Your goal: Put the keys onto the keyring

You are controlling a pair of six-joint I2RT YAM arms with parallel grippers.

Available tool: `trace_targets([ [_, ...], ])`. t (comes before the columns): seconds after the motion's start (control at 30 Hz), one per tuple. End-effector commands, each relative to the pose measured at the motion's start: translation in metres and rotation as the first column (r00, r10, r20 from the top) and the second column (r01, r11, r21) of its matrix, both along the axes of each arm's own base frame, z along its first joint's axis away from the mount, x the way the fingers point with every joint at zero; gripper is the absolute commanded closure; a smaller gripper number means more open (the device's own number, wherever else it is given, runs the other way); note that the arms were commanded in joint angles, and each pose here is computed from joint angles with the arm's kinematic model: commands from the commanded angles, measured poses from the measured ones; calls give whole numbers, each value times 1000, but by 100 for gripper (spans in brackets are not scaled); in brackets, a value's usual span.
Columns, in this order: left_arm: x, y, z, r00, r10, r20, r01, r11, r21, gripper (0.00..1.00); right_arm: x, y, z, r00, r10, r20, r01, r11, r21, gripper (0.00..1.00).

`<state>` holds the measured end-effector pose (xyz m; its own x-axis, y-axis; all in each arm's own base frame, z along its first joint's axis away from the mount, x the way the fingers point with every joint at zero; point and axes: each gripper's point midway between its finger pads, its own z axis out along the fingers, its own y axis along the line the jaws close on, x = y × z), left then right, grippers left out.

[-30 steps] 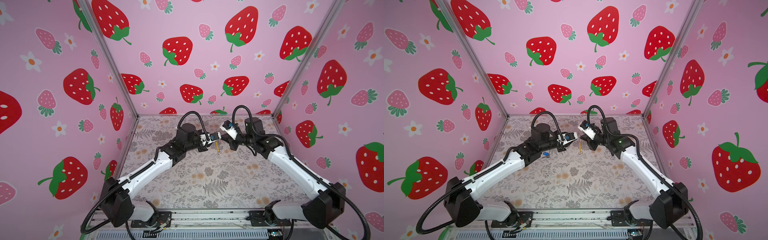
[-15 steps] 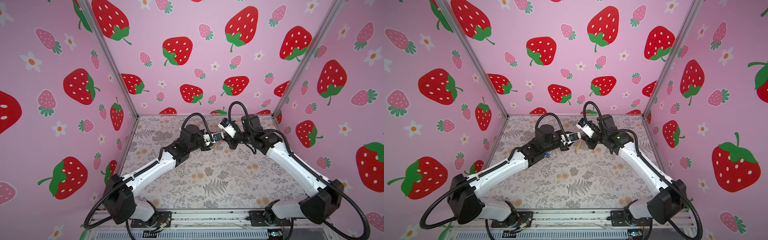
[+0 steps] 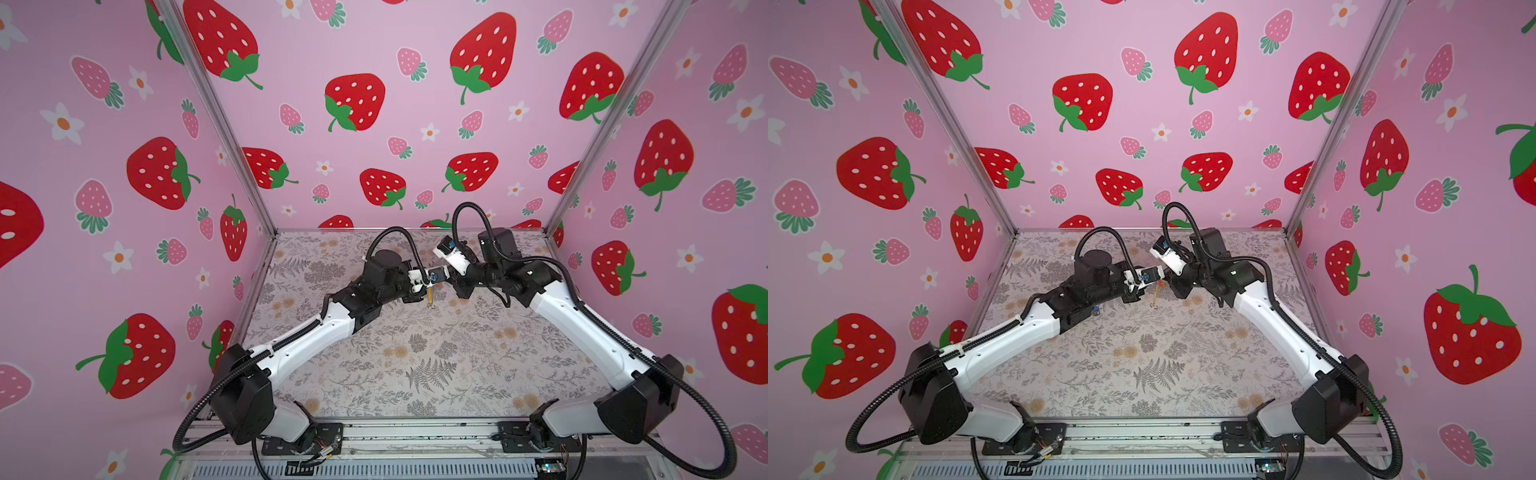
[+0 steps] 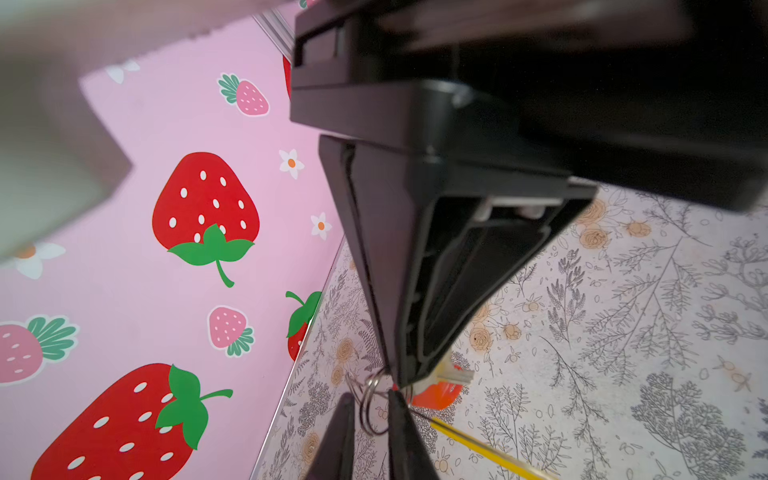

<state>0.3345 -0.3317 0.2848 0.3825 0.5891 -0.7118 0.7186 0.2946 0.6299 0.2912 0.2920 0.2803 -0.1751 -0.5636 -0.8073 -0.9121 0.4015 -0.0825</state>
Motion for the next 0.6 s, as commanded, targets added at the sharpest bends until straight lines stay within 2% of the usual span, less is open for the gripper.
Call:
trace_targets([
  [0.0, 3, -6, 18, 999, -11, 32, 12, 1000, -19, 85, -4, 4, 15, 999, 24, 22, -24, 1000, 19, 98],
  [0.33, 3, -9, 17, 1000, -21, 16, 21, 1000, -20, 93, -5, 6, 14, 999, 38, 34, -38, 999, 13, 98],
  [0.37, 3, -9, 16, 1000, -22, 15, 22, 1000, -18, 98, -5, 6, 14, 999, 36, 38, -36, 999, 14, 97],
  [0.57, 1, -9, 13, 1000, -27, 6, 27, 1000, -14, 100, -4, 7, 21, 997, 33, 71, -36, 999, 39, 96],
])
